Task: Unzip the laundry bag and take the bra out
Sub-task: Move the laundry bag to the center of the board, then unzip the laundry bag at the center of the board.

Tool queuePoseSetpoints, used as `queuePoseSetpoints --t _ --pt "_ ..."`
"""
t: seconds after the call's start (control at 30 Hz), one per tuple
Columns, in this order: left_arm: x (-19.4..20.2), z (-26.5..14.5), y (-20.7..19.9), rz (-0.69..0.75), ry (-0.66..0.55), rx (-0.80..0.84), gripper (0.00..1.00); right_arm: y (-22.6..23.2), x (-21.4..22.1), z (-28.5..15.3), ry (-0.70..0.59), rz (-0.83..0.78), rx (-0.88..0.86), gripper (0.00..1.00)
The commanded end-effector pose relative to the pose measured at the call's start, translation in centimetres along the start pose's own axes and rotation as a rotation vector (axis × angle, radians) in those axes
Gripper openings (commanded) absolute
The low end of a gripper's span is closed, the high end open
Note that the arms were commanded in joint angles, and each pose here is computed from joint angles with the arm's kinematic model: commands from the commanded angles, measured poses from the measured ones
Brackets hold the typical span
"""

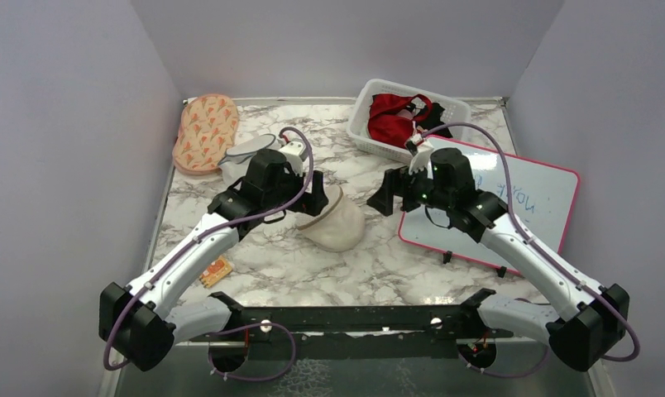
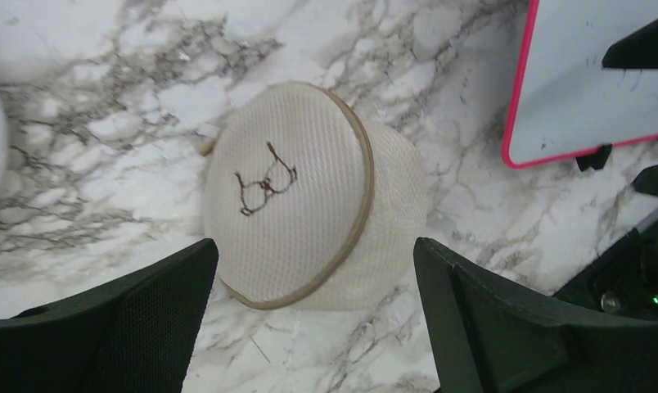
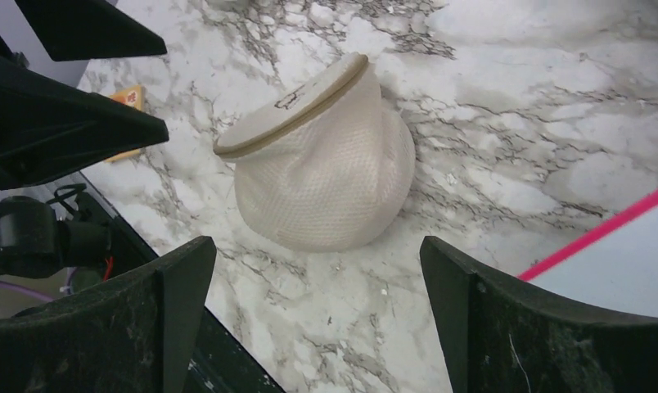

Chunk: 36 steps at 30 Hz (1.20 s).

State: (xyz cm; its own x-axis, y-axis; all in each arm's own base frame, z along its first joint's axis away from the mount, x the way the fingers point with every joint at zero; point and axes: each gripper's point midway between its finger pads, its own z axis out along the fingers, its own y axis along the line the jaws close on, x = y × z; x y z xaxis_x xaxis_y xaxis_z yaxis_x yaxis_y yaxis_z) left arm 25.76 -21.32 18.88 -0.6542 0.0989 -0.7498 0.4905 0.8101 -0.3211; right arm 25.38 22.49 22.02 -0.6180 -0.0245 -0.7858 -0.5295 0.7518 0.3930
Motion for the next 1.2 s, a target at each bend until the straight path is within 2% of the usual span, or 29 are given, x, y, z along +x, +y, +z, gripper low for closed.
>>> queuePoseSetpoints --t 0.0,0.13,0.27,0.43,0.57,0.73,0.9,0.97,1.07,1.17 --pt "-5.4 -0.8 2.1 0.042 -0.178 -0.143 0.84 2.2 0.9 3.0 0.026 -0.007 -0.087 0.93" --pt "-10.2 -2.9 1.7 0.088 -0.361 -0.162 0.87 4.6 4.5 6.2 0.108 -0.052 -0.075 0.93" --pt "-14.1 -4.7 1.6 0.12 -0.458 -0.197 0.9 7.5 7.1 8.5 0.193 -0.082 -0.108 0.93" --pt "-13.3 -4.9 1.8 0.109 -0.534 -0.12 0.91 9.6 10.3 10.4 0.276 -0.029 -0.173 0.91" --pt "-12.1 -4.9 3.4 0.077 -0.542 -0.128 0.95 8.6 11.5 10.7 0.251 0.021 -0.149 0.91" --pt "-11.0 -3.6 3.7 0.078 -0.486 -0.114 0.98 3.1 8.8 12.1 0.173 -0.014 0.081 1.0" --pt "-9.4 -1.7 4.9 0.083 -0.387 -0.153 0.99 -3.0 3.2 12.7 0.075 0.008 0.277 1.0" --pt "-9.2 -1.4 5.3 0.078 -0.373 -0.164 0.99 -3.3 1.1 12.5 0.042 -0.045 0.303 1.0" --pt "-9.0 -1.1 5.4 0.075 -0.366 -0.167 0.99 -3.0 0.1 11.9 0.058 -0.059 0.315 1.0" --pt "-8.8 -0.9 5.8 0.068 -0.357 -0.183 0.99 -0.9 0.1 10.7 0.071 -0.056 0.216 1.0"
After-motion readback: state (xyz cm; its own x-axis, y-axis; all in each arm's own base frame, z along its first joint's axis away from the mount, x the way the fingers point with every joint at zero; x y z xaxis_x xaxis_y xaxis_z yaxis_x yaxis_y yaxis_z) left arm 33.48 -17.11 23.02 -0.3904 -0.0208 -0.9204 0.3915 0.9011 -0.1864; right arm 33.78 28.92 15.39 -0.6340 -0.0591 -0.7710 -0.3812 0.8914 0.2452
